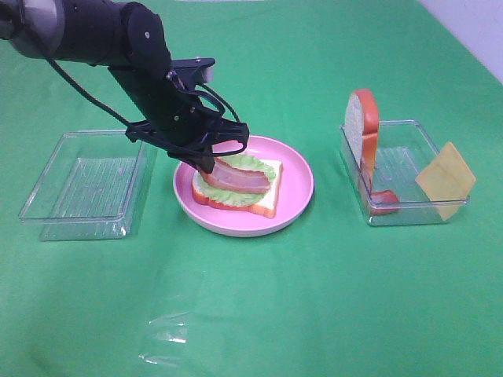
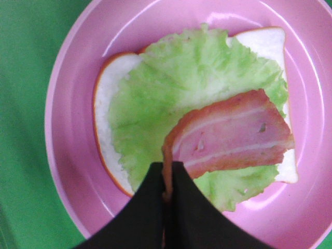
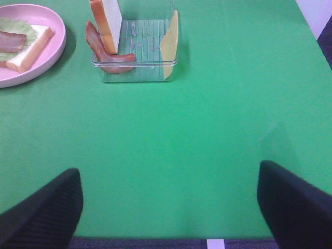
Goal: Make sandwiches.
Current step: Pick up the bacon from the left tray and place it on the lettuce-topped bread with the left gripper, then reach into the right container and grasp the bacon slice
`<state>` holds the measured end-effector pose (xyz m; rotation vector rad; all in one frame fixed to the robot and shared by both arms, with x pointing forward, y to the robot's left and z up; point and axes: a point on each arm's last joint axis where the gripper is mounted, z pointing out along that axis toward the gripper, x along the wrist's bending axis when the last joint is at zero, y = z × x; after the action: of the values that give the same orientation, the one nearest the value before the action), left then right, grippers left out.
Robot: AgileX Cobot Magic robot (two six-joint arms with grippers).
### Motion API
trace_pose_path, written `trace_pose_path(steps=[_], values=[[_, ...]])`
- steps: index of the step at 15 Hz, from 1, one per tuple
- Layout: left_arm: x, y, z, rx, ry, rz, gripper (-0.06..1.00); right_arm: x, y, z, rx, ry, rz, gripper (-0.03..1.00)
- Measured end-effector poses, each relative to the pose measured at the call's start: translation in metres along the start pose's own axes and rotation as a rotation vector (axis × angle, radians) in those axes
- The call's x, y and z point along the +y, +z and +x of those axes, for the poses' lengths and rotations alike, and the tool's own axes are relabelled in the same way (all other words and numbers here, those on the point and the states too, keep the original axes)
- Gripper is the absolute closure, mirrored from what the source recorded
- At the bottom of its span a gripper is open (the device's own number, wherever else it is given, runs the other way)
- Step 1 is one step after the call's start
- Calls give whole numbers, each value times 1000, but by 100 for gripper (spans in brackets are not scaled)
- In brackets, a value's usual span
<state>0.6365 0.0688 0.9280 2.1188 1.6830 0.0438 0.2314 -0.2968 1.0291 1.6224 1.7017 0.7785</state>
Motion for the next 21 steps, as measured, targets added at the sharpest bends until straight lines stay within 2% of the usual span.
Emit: trace_pose_path(steps=[2,4,6,8,12,16,18,19,21], values=[[0,0,0,-1,-2,-4,91,0,0,0,0,0,0,9],[1,0,0,-1,-3,-8,58,0,0,0,0,0,0,9],[3,-2,-1,-2,0,-13,9,0,0,0,0,0,0,9],[9,-8,-4,-9,4,-24,-1,0,0,0,0,0,0,9],[32,-37,-17,-33,29,-29,-5,0,0,0,0,0,0,9],[45,-67,-26,-23,110,12,-5,0,0,0,0,0,0,9],[48,-84,-26,22,164,61,-5,0,0,0,0,0,0,9],[54,-98,-26,58,218,52,-5,0,0,0,0,0,0,9],[56,-109,-25,89,247,28,-5,0,0,0,0,0,0,9]])
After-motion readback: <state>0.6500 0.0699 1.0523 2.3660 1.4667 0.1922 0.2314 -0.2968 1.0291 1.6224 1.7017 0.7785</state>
